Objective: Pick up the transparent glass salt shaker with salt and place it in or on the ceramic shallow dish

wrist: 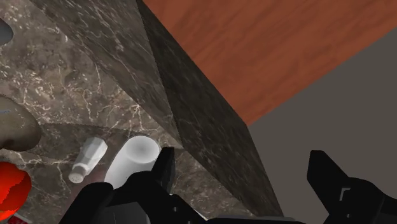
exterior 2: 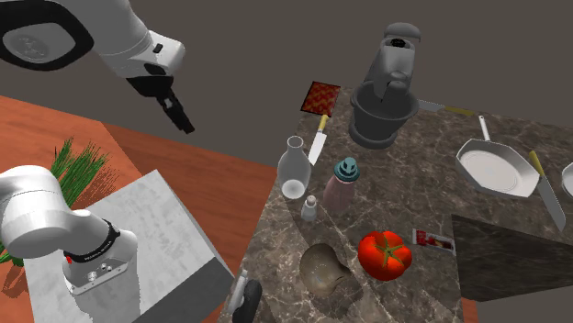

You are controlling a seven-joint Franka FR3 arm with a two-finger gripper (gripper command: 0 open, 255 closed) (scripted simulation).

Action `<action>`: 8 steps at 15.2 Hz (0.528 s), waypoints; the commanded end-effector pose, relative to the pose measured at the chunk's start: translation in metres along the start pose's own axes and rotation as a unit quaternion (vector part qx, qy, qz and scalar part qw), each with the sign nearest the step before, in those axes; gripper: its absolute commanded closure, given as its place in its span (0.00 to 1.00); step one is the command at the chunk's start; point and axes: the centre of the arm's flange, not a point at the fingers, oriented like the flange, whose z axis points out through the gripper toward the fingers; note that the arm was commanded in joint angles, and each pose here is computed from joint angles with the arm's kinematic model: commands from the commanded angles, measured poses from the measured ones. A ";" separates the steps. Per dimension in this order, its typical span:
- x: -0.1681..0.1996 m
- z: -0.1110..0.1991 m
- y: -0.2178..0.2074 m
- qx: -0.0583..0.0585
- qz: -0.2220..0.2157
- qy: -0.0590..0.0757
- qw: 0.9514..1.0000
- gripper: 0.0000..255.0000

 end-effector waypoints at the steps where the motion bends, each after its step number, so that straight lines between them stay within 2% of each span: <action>1: 0.013 0.013 0.018 0.000 -0.007 -0.005 1.000 0.00; 8: 0.060 0.060 0.087 -0.001 -0.027 -0.025 0.999 0.00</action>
